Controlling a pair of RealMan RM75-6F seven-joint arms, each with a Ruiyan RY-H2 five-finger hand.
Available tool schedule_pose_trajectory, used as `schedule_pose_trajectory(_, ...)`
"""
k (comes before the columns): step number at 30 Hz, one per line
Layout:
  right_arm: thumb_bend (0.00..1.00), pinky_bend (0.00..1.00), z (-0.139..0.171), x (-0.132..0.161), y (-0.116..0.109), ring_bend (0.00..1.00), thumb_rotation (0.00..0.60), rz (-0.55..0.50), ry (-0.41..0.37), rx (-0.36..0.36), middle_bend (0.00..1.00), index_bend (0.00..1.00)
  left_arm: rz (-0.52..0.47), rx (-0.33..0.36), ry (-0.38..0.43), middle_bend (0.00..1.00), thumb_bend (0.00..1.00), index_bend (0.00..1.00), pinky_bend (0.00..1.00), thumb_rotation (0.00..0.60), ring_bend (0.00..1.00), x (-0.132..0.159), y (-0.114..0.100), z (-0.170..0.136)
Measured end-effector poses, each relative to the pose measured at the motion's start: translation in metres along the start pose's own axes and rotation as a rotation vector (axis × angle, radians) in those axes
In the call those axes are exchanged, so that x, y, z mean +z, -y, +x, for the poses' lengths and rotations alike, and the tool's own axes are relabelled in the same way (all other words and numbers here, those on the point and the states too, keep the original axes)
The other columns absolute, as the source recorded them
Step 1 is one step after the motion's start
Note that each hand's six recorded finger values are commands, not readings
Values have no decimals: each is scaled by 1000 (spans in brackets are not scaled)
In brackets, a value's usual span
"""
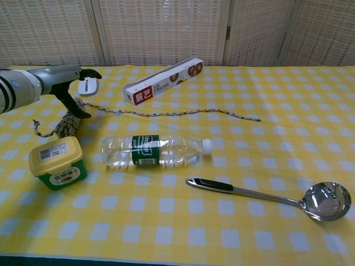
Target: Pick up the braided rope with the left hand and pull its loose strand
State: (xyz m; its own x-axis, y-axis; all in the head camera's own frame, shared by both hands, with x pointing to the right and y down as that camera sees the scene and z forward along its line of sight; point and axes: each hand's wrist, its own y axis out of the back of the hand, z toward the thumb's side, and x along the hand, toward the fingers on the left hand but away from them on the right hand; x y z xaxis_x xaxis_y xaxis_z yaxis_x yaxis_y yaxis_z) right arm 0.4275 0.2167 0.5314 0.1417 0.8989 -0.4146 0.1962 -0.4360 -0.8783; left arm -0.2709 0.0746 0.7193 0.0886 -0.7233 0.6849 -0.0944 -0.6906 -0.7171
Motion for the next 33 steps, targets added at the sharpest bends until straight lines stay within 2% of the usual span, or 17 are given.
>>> schedule_pose_trajectory(10,481,0,1,-3,1,26,600,0,9,1,28,31,64,-85,-160,0,267,0,32,600,0,-25,23,11)
schedule_pose_trajectory(17,481,0,1,-3,0,25,600,1,9,1,28,31,132,-86,-282,6,267,5,80,600,41,-53,22,18)
schedule_pose_trajectory(20,481,0,2,-3,0,24,600,1,13,1,28,31,146,-82,-330,46,269,52,82,600,73,-65,21,21)
schedule_pose_trajectory(22,482,0,2,-4,0,23,600,1,18,1,28,31,139,-82,-355,89,270,117,83,600,100,-72,20,23)
schedule_pose_trajectory(28,483,0,2,-4,0,24,600,1,19,1,28,31,116,-83,-335,259,273,327,92,600,224,-73,21,27)
schedule_pose_trajectory(33,482,0,1,-2,0,24,600,3,17,1,28,31,124,-62,-261,341,274,391,152,600,291,-61,21,28)
